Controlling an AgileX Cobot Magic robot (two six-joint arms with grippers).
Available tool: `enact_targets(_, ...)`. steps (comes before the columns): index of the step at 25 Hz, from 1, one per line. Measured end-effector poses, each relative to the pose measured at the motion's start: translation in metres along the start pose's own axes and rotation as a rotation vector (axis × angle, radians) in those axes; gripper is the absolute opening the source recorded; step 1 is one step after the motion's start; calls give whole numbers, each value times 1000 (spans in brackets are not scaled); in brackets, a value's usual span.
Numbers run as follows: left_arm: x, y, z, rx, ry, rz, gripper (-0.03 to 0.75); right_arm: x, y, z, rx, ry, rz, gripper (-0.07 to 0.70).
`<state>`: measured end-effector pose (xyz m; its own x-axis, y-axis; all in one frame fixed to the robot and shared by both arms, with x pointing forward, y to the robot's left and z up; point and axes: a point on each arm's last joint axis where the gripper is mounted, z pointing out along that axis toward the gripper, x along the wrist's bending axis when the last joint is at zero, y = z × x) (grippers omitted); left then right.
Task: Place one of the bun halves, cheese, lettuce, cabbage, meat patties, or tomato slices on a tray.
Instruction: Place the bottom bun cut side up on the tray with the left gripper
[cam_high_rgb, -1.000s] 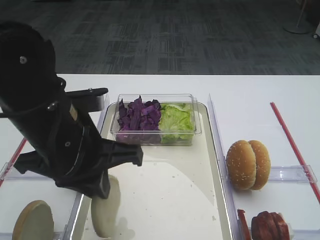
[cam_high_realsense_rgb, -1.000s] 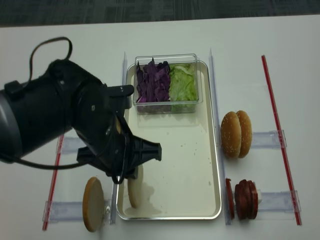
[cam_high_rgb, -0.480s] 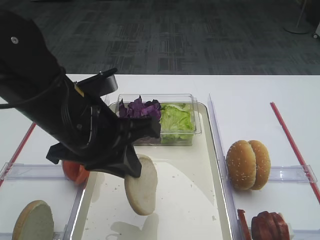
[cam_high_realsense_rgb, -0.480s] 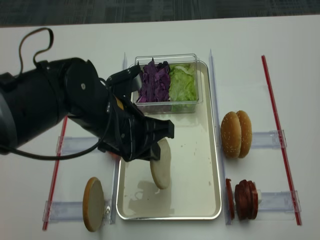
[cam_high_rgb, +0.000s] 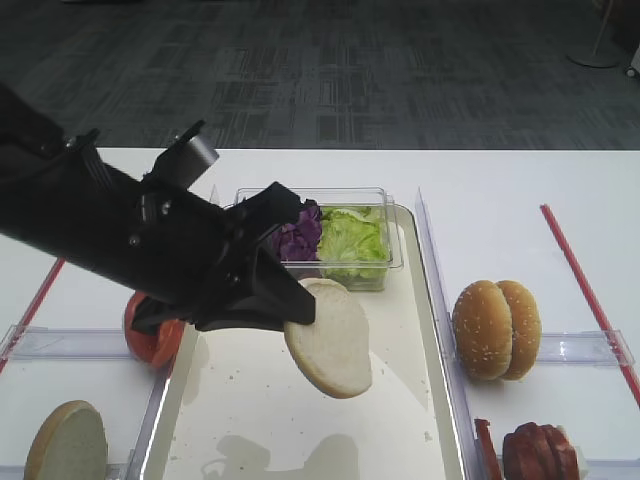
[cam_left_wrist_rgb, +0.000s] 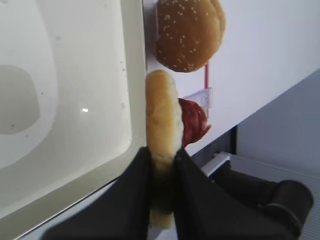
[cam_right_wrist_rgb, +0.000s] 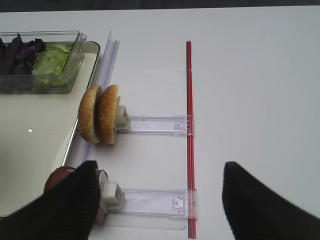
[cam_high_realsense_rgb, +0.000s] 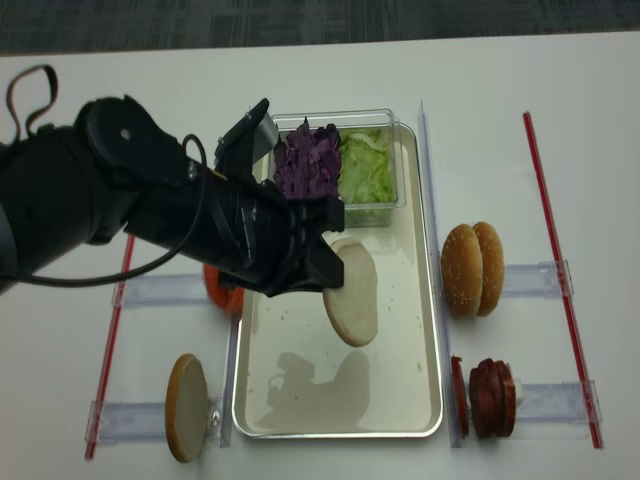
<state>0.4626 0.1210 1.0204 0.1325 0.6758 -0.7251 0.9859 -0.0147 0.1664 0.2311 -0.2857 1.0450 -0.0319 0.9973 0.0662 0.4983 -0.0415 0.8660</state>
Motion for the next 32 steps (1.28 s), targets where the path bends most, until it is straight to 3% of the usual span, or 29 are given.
enact_targets(3, 18, -9, 3, -20, -146, -36, 81, 0, 0, 0, 0, -2, -1, 536)
enact_targets(7, 31, -11, 0, -45, -238, -59, 80, 0, 0, 0, 0, -2, -3, 536)
enact_targets(13, 43, -6, 21, 33, -351, -98, 79, 0, 0, 0, -3, -2, -3, 536)
enact_targets(23, 65, -4, 45, 83, -342, -149, 79, 0, 0, 0, -3, -2, -3, 536)
enact_targets(32, 77, -4, 57, 102, -312, -144, 79, 0, 0, 0, -3, -2, -3, 536)
